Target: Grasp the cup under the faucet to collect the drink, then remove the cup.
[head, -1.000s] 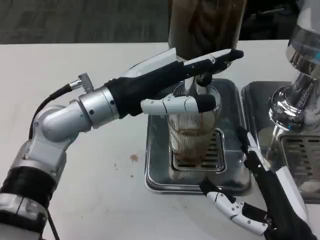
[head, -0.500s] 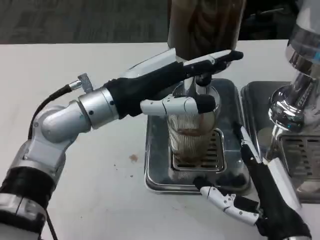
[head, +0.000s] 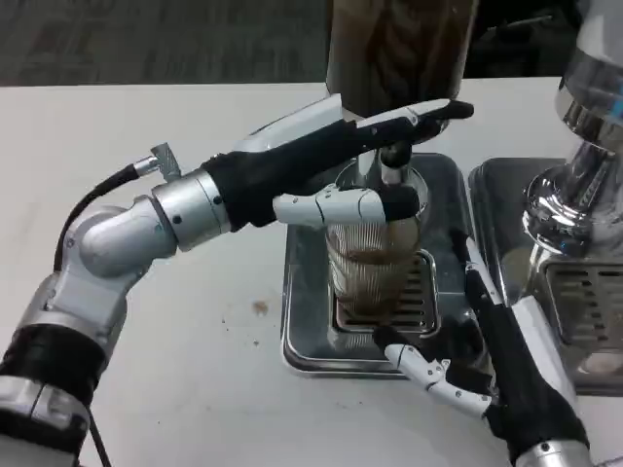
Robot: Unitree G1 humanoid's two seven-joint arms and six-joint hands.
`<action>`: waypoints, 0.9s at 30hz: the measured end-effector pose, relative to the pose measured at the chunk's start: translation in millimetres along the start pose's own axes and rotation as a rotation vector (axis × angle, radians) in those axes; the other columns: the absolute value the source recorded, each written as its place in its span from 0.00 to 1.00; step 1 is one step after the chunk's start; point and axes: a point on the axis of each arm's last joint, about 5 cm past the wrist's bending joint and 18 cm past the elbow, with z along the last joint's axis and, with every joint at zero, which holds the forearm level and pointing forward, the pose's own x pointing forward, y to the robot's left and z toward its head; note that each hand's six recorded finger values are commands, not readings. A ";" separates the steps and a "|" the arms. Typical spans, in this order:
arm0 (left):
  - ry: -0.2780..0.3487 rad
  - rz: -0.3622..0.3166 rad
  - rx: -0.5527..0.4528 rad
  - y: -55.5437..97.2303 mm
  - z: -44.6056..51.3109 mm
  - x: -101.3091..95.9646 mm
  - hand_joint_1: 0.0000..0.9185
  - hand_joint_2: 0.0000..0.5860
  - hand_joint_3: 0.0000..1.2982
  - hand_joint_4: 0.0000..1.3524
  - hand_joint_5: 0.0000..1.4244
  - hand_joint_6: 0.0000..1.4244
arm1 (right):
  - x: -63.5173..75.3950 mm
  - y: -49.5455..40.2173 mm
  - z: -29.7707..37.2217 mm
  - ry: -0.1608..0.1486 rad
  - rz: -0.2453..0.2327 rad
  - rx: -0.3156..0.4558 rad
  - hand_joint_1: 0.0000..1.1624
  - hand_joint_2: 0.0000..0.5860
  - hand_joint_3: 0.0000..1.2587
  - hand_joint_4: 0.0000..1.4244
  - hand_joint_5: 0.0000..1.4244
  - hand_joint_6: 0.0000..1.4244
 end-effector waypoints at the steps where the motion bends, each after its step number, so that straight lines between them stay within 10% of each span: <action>1: 0.000 0.000 0.000 0.0 0.0 0.0 0.00 0.16 0.07 0.01 0.05 0.01 | 0.9 0.1 -0.4 0.003 0.001 0.000 0.58 0.37 0.00 0.00 0.00 0.00; 27: -0.004 0.019 -0.048 1.6 -1.5 -1.4 0.00 0.16 0.07 0.02 0.06 0.02 | 21.1 1.5 0.0 -0.008 0.012 0.027 0.56 0.38 0.00 0.00 0.00 0.00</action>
